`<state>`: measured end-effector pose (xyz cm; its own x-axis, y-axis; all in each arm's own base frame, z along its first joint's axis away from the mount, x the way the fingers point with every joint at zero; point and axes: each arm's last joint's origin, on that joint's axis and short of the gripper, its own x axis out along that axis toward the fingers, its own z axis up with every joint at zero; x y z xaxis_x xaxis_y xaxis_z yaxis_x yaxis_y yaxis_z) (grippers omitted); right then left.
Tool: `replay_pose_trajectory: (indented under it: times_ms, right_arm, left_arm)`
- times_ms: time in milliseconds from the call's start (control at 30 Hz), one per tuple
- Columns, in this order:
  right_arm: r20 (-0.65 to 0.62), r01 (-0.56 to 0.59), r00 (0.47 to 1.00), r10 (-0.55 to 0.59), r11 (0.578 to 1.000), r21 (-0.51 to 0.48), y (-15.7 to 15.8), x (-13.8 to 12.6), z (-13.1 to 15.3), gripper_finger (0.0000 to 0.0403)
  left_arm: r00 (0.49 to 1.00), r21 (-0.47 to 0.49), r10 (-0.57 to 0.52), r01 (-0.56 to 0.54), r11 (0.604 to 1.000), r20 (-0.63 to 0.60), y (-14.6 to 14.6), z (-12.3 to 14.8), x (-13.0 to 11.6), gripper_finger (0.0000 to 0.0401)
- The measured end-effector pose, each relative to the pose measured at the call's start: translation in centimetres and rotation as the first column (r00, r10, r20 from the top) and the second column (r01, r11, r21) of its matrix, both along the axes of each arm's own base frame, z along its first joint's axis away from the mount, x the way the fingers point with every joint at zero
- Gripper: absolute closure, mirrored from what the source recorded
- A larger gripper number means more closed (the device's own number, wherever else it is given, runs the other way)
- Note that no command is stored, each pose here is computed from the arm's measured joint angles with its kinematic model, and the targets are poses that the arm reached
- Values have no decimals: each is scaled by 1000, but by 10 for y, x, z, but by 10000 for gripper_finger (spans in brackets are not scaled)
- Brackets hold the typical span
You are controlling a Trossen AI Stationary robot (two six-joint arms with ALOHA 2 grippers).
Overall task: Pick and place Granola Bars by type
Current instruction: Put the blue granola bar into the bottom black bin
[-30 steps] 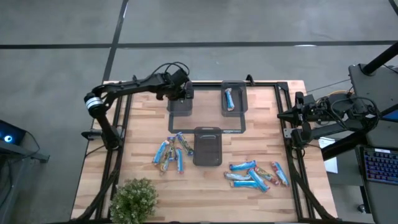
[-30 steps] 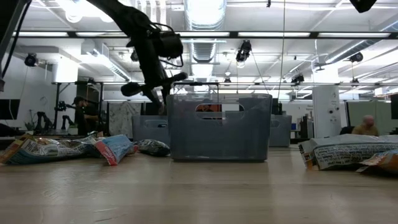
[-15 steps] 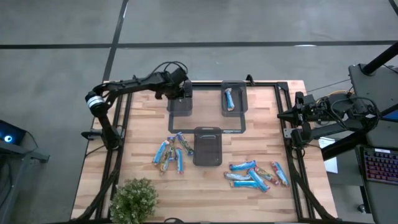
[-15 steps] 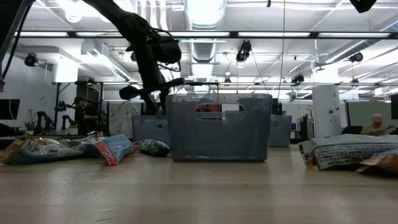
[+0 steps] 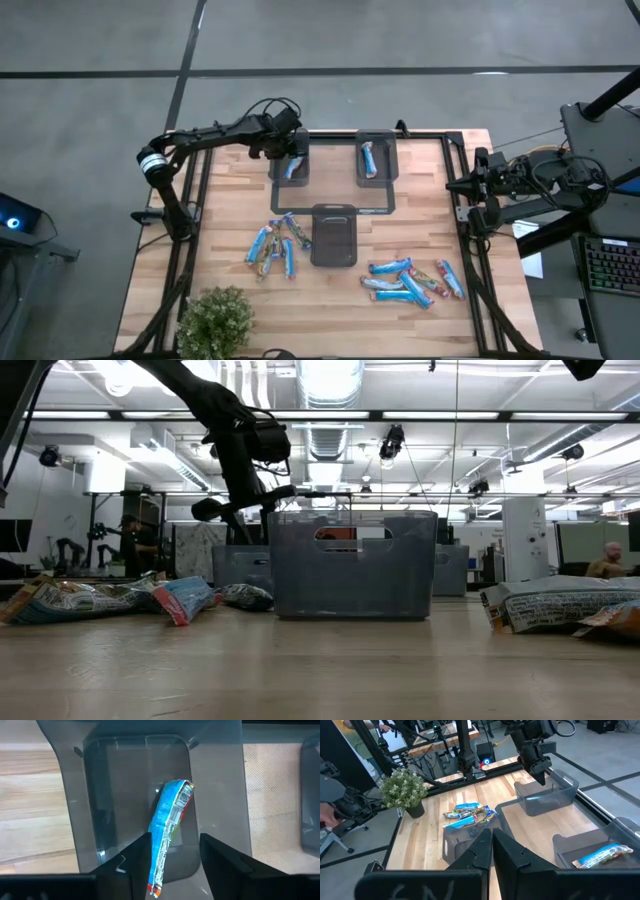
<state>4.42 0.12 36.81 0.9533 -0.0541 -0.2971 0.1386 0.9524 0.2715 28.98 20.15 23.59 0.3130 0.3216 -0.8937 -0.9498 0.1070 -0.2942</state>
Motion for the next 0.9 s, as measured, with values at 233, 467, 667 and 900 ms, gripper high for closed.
replay_pose_trajectory:
  times_ms: [233,467,667,900]
  right_arm:
    - [0,-1,1000,1,1000,0,0,0,0,394]
    - [0,0,1000,0,1000,0,0,0,0,394]
    - [0,-1,1000,1,1000,0,0,0,0,394]
    - [0,-1,1000,1,1000,0,0,0,0,394]
  left_arm:
    - [1000,-16,-12,12,1000,11,-1,0,0,252]
    - [1000,-24,-17,18,1000,12,-1,0,0,252]
    - [1000,-24,-27,27,999,6,-1,0,0,255]
    - [999,-32,-34,34,999,-11,-2,-1,-1,316]
